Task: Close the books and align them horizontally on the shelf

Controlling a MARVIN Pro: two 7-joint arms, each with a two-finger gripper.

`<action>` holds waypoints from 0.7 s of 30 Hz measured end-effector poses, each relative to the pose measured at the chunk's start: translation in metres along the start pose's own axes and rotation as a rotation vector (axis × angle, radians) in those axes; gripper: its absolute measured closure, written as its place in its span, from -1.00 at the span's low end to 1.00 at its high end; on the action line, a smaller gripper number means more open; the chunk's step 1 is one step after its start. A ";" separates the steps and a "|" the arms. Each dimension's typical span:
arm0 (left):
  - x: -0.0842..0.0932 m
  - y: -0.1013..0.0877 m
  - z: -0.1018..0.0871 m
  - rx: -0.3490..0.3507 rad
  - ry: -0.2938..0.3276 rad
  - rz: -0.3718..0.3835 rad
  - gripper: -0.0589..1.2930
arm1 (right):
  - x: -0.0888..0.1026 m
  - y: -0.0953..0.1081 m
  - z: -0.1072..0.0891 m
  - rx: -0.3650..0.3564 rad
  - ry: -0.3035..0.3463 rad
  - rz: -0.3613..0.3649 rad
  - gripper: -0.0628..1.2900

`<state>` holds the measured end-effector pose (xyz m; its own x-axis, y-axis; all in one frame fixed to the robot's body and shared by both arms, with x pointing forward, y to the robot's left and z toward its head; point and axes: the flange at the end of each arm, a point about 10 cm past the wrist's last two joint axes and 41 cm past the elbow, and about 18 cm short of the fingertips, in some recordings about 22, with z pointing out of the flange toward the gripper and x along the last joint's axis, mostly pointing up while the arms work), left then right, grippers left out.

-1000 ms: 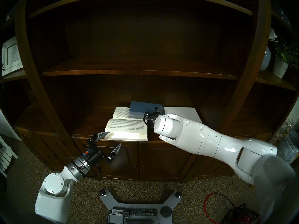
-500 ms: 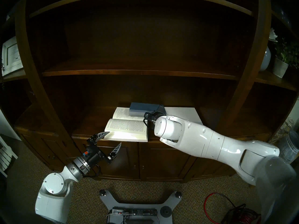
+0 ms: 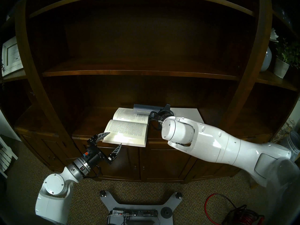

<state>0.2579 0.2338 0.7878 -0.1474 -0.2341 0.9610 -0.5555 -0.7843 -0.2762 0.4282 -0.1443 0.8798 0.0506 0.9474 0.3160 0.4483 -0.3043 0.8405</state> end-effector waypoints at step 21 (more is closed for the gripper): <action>0.000 0.000 0.000 0.000 0.000 0.000 -0.91 | -0.050 0.022 -0.042 -0.065 -0.093 0.038 0.63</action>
<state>0.2579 0.2337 0.7879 -0.1476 -0.2340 0.9610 -0.5554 -0.7844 -0.2763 0.3977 -0.2030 0.9011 0.1502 0.9393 0.3084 0.3857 -0.3429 0.8565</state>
